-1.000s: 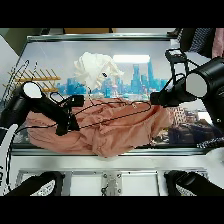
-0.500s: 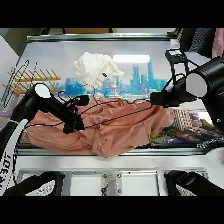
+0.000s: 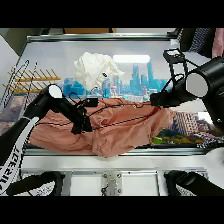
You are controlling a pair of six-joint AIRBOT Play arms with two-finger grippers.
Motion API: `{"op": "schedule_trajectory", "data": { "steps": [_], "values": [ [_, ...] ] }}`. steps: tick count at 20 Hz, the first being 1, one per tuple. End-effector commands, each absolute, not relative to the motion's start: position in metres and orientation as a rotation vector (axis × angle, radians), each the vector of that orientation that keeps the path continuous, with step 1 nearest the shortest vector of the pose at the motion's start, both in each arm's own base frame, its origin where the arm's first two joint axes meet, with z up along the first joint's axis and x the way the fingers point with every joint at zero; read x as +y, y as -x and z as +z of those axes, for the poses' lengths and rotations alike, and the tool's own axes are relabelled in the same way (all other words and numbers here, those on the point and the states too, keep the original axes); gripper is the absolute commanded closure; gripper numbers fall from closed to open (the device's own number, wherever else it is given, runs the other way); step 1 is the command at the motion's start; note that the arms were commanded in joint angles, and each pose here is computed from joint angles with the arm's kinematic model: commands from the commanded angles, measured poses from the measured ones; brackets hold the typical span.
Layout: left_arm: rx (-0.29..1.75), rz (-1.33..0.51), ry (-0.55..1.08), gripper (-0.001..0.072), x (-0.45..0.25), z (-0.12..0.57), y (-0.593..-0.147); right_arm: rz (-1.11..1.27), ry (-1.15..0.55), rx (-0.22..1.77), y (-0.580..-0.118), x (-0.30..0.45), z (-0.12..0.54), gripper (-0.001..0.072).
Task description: Fold the clothes and pants, and hang the long-sleeved shirts on hangers.
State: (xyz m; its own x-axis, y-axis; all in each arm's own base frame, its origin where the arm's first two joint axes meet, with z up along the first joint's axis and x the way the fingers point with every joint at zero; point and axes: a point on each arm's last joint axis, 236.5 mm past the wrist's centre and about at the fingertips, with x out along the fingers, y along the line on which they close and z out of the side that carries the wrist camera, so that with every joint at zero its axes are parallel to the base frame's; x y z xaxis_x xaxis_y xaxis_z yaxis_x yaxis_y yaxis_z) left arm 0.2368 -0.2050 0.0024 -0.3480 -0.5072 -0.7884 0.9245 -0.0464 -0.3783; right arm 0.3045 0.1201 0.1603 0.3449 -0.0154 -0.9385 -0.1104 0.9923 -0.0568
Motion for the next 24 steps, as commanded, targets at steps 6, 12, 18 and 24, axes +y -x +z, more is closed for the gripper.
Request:
{"op": "schedule_trajectory", "data": {
  "steps": [6, 12, 18, 24],
  "values": [
    [1.089, -1.611, -0.557, 0.07, -0.24, 0.01, -0.277, 0.161, 0.081, 1.221, -0.294, 0.144, 0.168, 0.0701],
    [1.066, -1.585, -0.557, 0.07, -0.245, 0.017, -0.29, 0.285, 0.096, 1.136, -0.289, 0.193, 0.178, 0.0701],
    [1.07, -1.591, -0.556, 0.07, -0.245, 0.017, -0.289, 0.466, 0.048, 0.926, -0.299, 0.263, 0.206, 0.0702],
    [1.071, -1.597, -0.55, 0.07, -0.245, 0.018, -0.287, 0.503, 0.032, 0.869, -0.319, 0.29, 0.202, 0.0702]
  ]
}}
